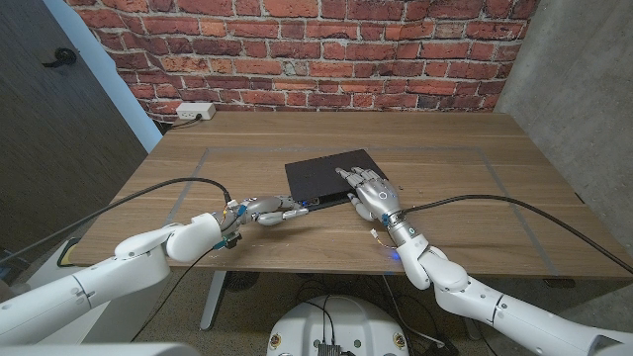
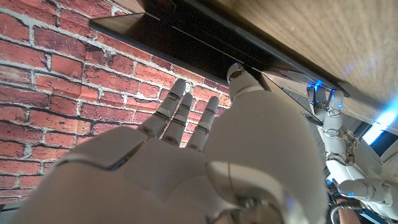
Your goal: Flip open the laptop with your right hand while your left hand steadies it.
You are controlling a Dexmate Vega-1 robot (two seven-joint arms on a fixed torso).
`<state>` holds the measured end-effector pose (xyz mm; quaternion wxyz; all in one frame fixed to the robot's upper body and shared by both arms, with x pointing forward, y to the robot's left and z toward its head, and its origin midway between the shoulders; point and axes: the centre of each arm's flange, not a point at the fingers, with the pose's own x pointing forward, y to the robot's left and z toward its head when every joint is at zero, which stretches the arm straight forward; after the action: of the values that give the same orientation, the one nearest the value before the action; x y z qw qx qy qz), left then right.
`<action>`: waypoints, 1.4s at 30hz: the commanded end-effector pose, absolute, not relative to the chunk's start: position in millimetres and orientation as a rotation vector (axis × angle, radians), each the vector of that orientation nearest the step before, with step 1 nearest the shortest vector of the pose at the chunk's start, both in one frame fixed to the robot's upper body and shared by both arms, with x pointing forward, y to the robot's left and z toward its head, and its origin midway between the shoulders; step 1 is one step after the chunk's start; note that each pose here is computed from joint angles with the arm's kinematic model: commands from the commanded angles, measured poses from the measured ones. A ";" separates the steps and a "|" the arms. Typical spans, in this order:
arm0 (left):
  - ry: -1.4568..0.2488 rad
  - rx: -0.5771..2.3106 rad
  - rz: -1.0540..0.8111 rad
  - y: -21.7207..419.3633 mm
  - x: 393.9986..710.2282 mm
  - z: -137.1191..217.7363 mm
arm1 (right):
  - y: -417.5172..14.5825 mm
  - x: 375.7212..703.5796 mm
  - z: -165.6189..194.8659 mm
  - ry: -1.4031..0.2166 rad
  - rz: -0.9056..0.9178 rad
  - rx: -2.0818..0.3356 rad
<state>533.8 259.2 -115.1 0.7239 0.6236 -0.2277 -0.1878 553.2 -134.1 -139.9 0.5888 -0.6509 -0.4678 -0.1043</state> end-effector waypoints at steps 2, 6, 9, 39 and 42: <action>-0.499 1.375 -0.412 261.0 533.8 -116.6 | -127.0 553.8 -141.0 -1.140 -0.250 -1.536; -0.500 1.377 -0.413 261.3 534.1 -116.2 | -125.9 554.2 -141.1 -1.140 -0.259 -1.521; -0.501 1.382 -0.418 261.3 534.5 -115.9 | -125.8 555.5 -139.9 -1.141 -0.268 -1.516; -0.511 1.370 -0.431 265.6 538.3 -112.4 | -129.8 560.1 -119.7 -1.134 -0.307 -1.431; -0.511 1.370 -0.431 265.3 539.1 -111.6 | -130.3 561.0 -116.9 -1.131 -0.313 -1.419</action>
<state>535.2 263.1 -115.3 0.7237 0.6203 -0.2303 -0.1958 559.2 -127.8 -126.1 0.5913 -0.6291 -0.4883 -0.1274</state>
